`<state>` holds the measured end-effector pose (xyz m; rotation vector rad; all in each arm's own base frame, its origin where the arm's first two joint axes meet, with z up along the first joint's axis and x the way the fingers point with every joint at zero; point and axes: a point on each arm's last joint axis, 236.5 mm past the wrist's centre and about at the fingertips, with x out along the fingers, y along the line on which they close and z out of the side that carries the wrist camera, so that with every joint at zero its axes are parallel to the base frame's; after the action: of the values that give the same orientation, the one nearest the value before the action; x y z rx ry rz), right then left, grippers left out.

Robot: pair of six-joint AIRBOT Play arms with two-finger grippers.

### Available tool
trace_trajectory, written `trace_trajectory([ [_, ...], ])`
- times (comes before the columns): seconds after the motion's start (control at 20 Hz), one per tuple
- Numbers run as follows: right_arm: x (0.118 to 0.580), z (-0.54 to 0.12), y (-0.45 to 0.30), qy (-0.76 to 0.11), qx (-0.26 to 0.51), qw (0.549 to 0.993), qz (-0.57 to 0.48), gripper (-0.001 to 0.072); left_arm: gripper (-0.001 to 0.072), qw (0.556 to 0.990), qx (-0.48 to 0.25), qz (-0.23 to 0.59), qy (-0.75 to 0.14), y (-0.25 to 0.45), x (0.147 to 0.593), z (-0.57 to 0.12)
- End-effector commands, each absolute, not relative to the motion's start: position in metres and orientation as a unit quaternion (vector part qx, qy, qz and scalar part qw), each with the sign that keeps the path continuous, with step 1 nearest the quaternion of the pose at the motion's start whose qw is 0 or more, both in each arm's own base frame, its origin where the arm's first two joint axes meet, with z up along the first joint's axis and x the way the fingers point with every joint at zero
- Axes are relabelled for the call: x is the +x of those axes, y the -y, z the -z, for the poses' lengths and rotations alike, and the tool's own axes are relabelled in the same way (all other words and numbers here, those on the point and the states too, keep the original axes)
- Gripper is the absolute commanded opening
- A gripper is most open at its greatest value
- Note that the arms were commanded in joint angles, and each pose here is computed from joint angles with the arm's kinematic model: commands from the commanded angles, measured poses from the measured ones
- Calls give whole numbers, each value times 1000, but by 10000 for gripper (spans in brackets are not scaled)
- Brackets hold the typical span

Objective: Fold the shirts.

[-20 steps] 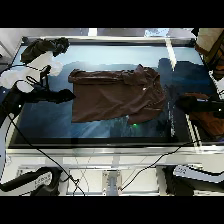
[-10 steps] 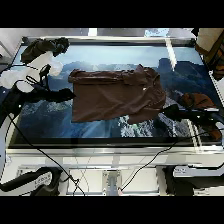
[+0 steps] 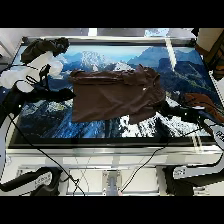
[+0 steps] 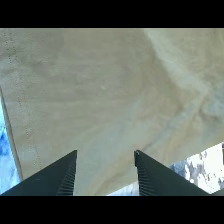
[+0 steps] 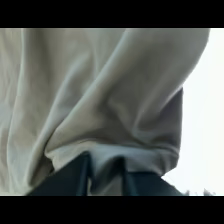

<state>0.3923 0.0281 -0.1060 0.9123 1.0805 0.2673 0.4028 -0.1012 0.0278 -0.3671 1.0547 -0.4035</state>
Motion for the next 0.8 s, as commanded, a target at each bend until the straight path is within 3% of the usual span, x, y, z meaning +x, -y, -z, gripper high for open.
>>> trace_trajectory([
  [0.0, 400, 104, -28, -479, 404, 768, -129, 123, 397, 830, -161, 177, -504, 93, 402, -22],
  [0.05, 400, 104, -29, -479, 397, 771, -136, 25, 397, 828, -161, 152, -515, 80, 400, -17],
  [0.2, 399, 104, -29, -476, 380, 779, -147, 27, 420, 798, -164, 118, -567, 46, 377, 1],
  [0.3, 400, 104, -28, -475, 380, 780, -145, 27, 433, 734, -195, 120, -639, 34, 339, 22],
  [0.4, 400, 104, -28, -475, 378, 781, -145, 28, 545, 672, -222, 127, -695, 38, 304, 45],
  [0.45, 400, 104, -28, -475, 377, 782, -146, 27, 556, 656, -231, 129, -707, 44, 294, 56],
  [0.6, 400, 104, -28, -475, 378, 781, -147, 28, 560, 630, -272, 129, -716, 64, 279, 87],
  [0.75, 401, 102, -29, -471, 383, 780, -147, 27, 559, 635, -319, 139, -690, 85, 290, 101],
])
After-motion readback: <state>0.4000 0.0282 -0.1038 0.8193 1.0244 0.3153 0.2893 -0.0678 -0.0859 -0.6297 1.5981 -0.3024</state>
